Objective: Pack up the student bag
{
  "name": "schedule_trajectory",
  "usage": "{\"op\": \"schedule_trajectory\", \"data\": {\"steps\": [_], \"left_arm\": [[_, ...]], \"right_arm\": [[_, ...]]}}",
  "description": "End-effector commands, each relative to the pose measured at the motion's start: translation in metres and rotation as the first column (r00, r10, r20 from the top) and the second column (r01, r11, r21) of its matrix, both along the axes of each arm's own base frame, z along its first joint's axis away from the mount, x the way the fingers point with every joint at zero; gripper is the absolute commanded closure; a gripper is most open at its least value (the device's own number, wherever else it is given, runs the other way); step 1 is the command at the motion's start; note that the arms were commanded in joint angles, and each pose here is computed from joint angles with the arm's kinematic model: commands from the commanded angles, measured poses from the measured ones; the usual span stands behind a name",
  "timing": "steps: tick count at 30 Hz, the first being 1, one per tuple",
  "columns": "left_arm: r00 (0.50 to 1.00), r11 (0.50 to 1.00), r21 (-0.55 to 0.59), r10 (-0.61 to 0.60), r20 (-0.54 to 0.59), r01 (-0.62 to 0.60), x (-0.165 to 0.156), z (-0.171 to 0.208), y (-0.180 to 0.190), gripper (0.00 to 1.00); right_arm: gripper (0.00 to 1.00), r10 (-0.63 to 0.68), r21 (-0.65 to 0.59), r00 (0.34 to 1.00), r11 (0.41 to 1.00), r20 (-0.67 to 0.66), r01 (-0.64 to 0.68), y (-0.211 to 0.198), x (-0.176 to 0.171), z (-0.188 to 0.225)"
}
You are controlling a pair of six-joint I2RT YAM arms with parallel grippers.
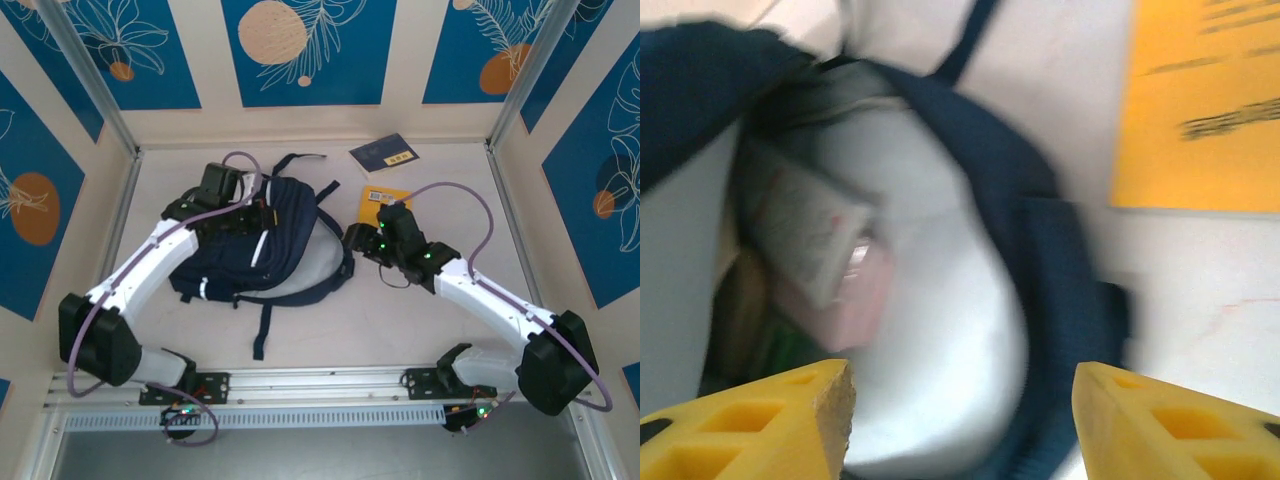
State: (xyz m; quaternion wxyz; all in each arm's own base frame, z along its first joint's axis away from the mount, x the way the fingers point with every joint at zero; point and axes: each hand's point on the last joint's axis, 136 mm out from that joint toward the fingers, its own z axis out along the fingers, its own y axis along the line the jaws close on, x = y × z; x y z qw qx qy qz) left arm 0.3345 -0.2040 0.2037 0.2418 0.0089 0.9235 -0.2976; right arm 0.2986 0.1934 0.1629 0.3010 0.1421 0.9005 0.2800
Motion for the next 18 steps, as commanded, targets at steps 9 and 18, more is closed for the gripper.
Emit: {"op": "schedule_trajectory", "data": {"steps": [9, 18], "left_arm": [[0.970, 0.972, 0.065, 0.230, -0.077, -0.225, 0.010, -0.040, 0.035, 0.68], [0.975, 0.972, 0.076, 0.224, 0.001, -0.223, -0.003, -0.015, 0.045, 0.31]], "right_arm": [[0.40, -0.192, -0.287, 0.975, 0.946, -0.114, 0.153, -0.078, 0.029, -0.026], [0.43, -0.117, -0.216, 0.946, 0.975, -0.302, 0.052, -0.060, 0.104, -0.059]]}}
